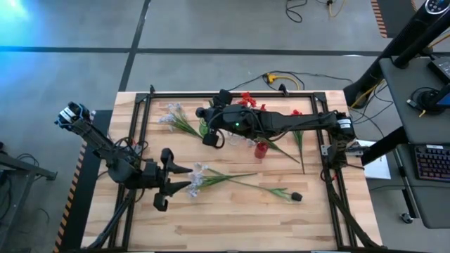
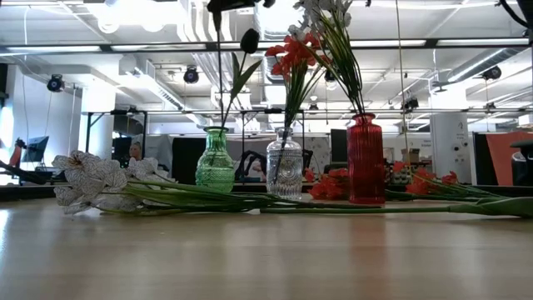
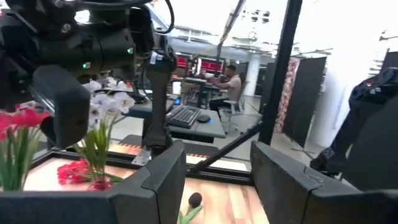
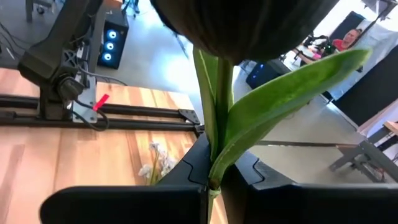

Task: Sort flowers into vase by color
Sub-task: Put the bottom black tulip into the green vase

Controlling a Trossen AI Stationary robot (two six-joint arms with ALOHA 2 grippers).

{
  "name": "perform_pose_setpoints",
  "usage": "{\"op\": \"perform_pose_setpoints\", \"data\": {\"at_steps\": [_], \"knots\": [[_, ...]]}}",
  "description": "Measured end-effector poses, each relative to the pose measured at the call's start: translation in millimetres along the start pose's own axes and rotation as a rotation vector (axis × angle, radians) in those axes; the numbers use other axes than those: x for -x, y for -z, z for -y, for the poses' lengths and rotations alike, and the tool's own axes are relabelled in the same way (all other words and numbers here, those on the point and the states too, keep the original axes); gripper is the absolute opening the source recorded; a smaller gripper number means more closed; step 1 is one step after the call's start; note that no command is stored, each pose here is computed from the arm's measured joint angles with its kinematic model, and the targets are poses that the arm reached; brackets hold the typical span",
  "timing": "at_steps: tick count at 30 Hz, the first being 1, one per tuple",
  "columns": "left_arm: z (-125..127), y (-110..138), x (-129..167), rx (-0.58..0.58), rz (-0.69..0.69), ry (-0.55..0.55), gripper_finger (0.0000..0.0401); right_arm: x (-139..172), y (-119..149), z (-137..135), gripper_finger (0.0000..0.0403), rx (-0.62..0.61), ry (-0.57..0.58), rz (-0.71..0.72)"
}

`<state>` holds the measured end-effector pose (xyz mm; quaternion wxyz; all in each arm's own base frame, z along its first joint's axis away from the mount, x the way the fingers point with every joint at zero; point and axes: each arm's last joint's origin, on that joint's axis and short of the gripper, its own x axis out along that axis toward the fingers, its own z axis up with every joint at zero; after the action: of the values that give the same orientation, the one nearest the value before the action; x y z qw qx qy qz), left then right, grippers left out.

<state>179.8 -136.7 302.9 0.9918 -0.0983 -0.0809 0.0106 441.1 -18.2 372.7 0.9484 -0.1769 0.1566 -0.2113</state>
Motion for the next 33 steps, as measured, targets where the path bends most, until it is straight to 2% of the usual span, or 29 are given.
{"op": "perform_pose_setpoints", "data": {"at_steps": [4,13,17,21,33], "knots": [[-2,1,0,-0.008,-0.01,-0.065,0.0163,-1,1,2,0.0013,-0.017,0.004,-0.003],[-11,12,3,-0.079,-0.067,-0.366,0.0163,-4,1,8,0.0013,-0.087,0.023,0.008],[-12,13,3,-0.086,-0.069,-0.379,0.0163,-3,-6,15,0.0013,-0.098,0.03,0.036],[-12,13,3,-0.093,-0.069,-0.392,0.0163,-1,-13,18,0.0013,-0.144,-0.028,0.066],[-13,15,4,-0.118,-0.08,-0.422,0.0163,-3,-2,20,0.0013,-0.157,-0.047,-0.049]]}}
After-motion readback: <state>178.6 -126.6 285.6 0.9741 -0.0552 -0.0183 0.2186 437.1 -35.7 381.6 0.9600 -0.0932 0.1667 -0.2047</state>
